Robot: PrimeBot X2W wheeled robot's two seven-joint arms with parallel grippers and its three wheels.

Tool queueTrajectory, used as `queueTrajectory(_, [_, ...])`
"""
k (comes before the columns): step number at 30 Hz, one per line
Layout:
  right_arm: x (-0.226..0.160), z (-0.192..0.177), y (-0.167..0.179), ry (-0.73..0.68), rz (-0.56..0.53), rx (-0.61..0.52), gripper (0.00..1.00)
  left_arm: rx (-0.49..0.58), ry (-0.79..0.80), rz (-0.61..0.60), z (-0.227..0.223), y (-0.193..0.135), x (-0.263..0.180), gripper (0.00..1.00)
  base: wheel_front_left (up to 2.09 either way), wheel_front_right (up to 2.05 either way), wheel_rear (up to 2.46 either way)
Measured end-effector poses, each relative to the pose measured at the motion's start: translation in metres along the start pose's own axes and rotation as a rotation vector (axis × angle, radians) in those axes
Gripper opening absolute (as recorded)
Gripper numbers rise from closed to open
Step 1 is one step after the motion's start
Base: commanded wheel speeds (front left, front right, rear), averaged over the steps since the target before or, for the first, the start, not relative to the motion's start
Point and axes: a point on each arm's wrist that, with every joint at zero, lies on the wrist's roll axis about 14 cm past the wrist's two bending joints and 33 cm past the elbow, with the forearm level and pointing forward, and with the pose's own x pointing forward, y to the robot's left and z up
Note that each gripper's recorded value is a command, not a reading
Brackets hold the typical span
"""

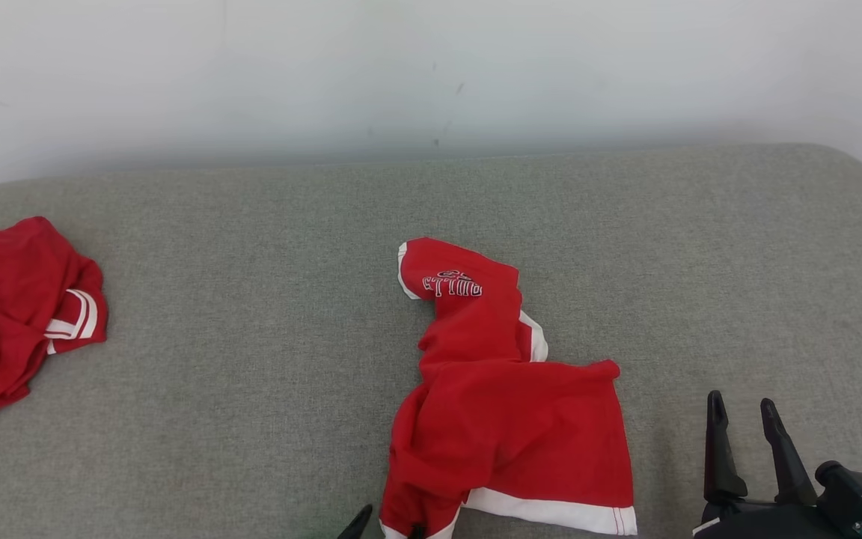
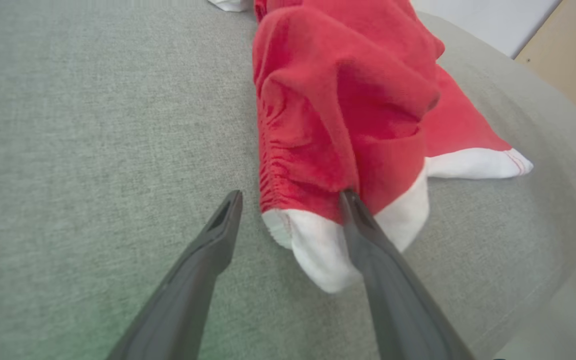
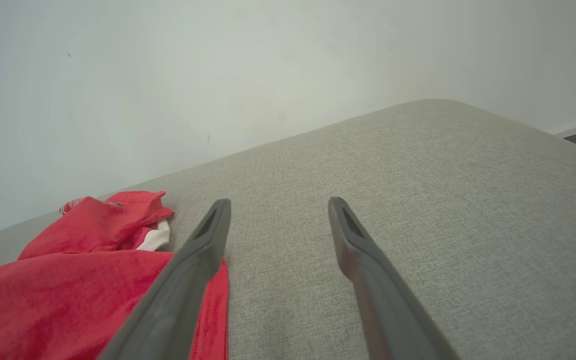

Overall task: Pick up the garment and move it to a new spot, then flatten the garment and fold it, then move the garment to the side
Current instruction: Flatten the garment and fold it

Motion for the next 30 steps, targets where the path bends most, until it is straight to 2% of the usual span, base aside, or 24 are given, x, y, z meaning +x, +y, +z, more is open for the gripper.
queueTrajectory(9, [0.000,0.004,-0.003,-0.011,-0.007,-0.002,1.00,0.033,0.017,-0.079,0.000,-0.022,0.011,1.00,0.00,0.00,0.00])
queueTrajectory(10, [0.000,0.004,-0.003,-0.011,-0.008,-0.002,1.00,0.030,0.018,-0.082,0.000,-0.022,0.012,0.84,0.00,0.00,0.00])
queueTrajectory(12, [-0.001,0.005,-0.004,-0.014,-0.011,-0.002,1.00,0.013,0.015,-0.073,0.001,-0.021,0.013,0.00,0.00,0.00,0.00])
queueTrajectory(18, [-0.001,0.007,-0.006,-0.021,-0.016,-0.001,1.00,0.003,-0.073,0.032,0.030,0.017,0.015,0.00,0.00,0.00,0.00])
queueTrajectory(24, [0.000,0.006,-0.003,-0.020,-0.010,0.006,1.00,0.094,-0.246,0.180,0.089,0.064,0.004,0.00,0.00,0.00,0.00])
queueTrajectory(27, [0.000,0.004,-0.002,-0.014,-0.006,0.009,1.00,0.153,-0.308,0.232,0.110,0.077,-0.007,0.00,0.00,0.00,0.00])
queueTrajectory(30, [0.000,0.004,0.000,-0.013,-0.002,0.011,1.00,0.140,-0.308,0.250,0.105,0.078,-0.016,0.00,0.00,0.00,0.00])
